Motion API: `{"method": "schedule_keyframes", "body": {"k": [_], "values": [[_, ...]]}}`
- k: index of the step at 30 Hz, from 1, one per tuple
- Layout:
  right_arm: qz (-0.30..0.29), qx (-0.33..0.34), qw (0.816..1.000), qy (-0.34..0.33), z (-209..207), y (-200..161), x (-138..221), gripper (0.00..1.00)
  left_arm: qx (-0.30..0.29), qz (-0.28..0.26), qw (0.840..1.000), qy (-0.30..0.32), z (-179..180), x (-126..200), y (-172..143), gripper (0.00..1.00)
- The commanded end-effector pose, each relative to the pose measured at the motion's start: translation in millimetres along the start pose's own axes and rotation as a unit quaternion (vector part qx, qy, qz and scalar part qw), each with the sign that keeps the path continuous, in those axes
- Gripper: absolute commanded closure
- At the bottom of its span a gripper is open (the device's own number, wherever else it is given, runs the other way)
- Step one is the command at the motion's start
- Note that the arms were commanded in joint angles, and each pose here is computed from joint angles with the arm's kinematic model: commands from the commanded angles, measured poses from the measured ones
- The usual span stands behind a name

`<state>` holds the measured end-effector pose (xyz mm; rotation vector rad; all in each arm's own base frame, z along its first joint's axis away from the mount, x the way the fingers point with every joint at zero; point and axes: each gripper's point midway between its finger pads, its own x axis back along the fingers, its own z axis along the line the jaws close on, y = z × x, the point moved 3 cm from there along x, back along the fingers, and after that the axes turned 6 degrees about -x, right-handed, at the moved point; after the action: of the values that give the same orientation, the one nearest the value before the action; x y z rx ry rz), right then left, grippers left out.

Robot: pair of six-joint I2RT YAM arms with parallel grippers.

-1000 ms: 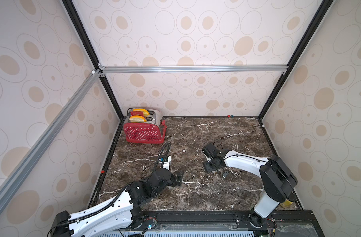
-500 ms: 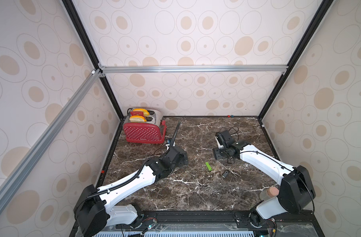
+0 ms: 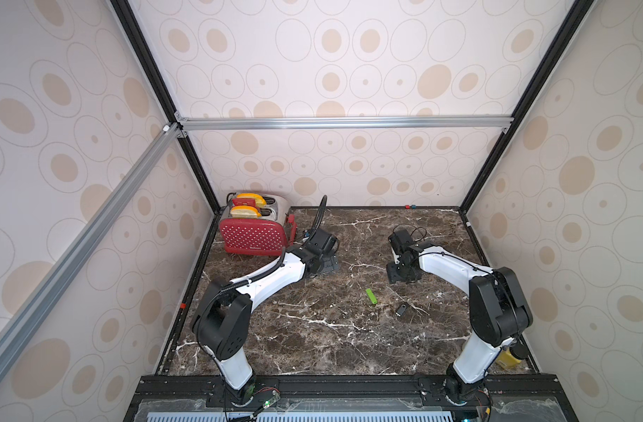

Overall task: Close the usb drive cover
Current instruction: Place the USB drive at the center of the board, then pick up the USB drive from the center of the board.

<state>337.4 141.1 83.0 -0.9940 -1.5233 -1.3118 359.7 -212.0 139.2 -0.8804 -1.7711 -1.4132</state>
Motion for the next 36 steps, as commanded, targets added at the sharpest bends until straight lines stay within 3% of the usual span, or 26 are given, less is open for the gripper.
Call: {"method": "schedule_keyframes", "body": {"k": [1, 5, 17, 22, 36], "values": [[-0.002, -0.002, 1.000, -0.008, -3.0, 6.3, -2.3, 0.36, -0.009, 0.035, 0.999, 0.005, 0.5, -9.2, 4.2, 0.01], [0.009, -0.006, 1.000, -0.010, -5.2, 5.9, -9.6, 0.40, -0.034, 0.073, 0.997, 0.014, -5.9, -27.1, 9.5, 0.01], [0.019, -0.021, 1.000, 0.003, -6.0, 3.5, -22.2, 0.45, -0.117, 0.115, 0.983, 0.082, -1.8, -54.6, 18.8, 0.10], [0.024, -0.022, 0.999, 0.006, -4.6, 3.1, -27.6, 0.47, -0.130, 0.134, 0.979, 0.081, -3.8, -64.8, 15.3, 0.15], [0.026, -0.024, 0.999, 0.013, -1.1, 2.6, -34.0, 0.51, -0.131, 0.170, 0.972, 0.091, -8.7, -87.0, 14.8, 0.16]]}}
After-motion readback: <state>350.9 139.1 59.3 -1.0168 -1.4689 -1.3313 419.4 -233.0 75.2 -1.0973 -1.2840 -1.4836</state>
